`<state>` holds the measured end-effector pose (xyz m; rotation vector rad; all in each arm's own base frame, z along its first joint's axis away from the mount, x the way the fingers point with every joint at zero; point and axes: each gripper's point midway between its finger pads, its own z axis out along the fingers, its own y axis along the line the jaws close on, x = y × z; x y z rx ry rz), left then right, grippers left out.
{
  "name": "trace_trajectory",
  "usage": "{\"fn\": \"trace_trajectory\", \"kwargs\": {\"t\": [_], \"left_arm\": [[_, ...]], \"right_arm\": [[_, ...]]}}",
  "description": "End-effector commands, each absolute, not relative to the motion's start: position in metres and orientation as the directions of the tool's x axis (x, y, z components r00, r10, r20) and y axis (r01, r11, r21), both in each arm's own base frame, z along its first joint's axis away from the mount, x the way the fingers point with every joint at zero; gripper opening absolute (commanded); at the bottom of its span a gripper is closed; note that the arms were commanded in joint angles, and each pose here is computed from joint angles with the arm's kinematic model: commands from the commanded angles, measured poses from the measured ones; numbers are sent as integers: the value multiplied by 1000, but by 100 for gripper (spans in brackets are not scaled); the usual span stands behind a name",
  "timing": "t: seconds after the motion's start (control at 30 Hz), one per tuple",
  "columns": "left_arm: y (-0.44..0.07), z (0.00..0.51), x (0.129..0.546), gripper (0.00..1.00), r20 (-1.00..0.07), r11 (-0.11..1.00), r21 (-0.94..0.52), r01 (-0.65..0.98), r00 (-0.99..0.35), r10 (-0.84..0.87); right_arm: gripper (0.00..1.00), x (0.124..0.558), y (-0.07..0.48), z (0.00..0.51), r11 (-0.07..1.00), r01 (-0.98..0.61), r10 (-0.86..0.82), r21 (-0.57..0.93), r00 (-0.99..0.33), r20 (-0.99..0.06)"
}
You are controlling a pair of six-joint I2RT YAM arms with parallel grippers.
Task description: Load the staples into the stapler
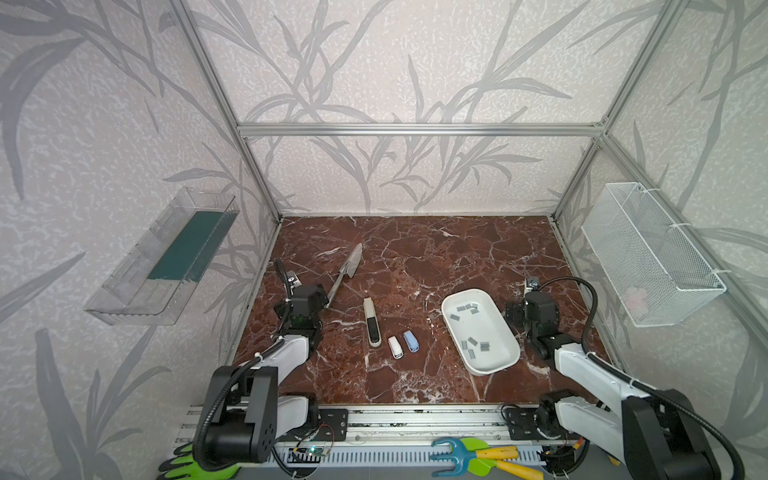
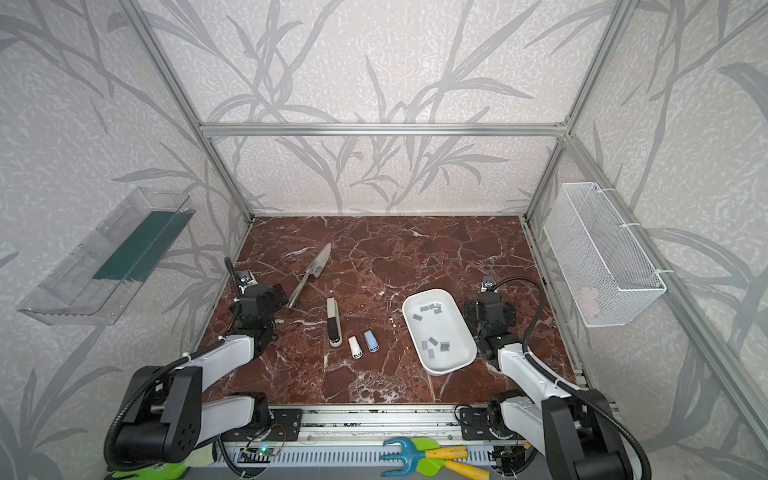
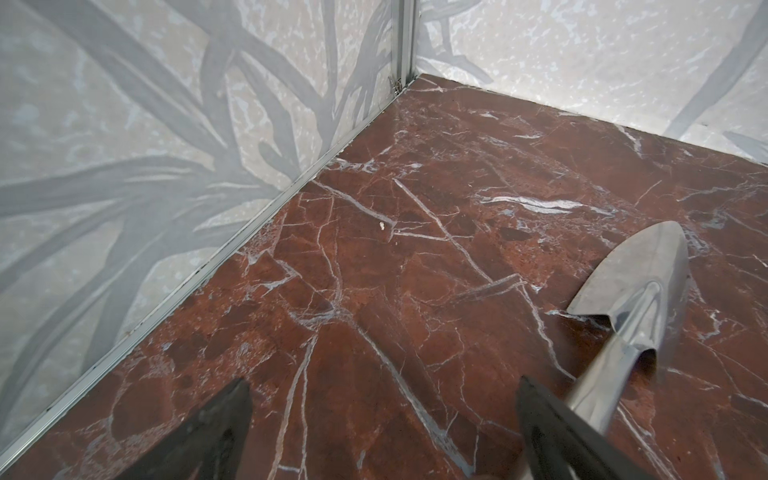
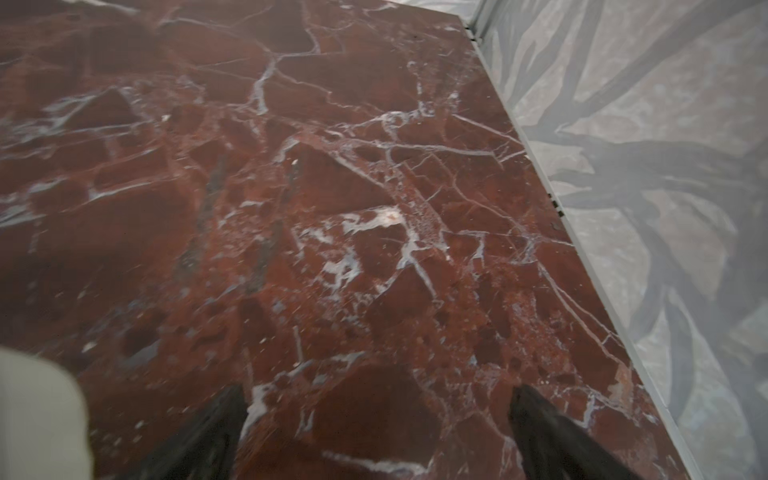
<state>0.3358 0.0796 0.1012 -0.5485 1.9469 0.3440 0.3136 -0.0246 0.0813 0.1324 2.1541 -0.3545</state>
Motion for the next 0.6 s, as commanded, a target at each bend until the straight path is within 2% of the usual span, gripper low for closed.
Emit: {"fn": "trace_trajectory", "kwargs": {"t": [0.0,0.1,0.17,0.27,0.4,0.43,0.5,0.57], "left_arm": [[73,117,354,98,-934,881,-21,-473,-306,-186],[78,120,359,99,-942,868,1,-497,-293,-166],[75,117,367,98,-927,868,47,-494,-344,-146],[54,116,383,97,-924,918,123,-377,-382,-32],[46,118,382,99,-941,946,103,-307,-338,-7],[45,114,382,99,-946,955,80,-287,-325,-18],[44,106,383,99,-958,964,61,-258,-285,-16],[38,102,387,98,-968,973,65,-222,-250,7]], "right_arm": [[99,341,-29,116,950,276,-15,-147,-430,-903],[99,354,-18,119,967,216,-45,-138,-386,-922],[99,363,-11,120,975,181,-61,-132,-354,-933],[99,377,5,119,992,79,-67,-100,-341,-937],[99,389,4,111,996,55,-36,-64,-405,-913],[99,386,7,101,999,29,-19,-33,-400,-916],[99,392,14,104,1000,-20,-22,-17,-285,-958],[99,397,22,95,998,-67,-38,-17,-321,-946]]}}
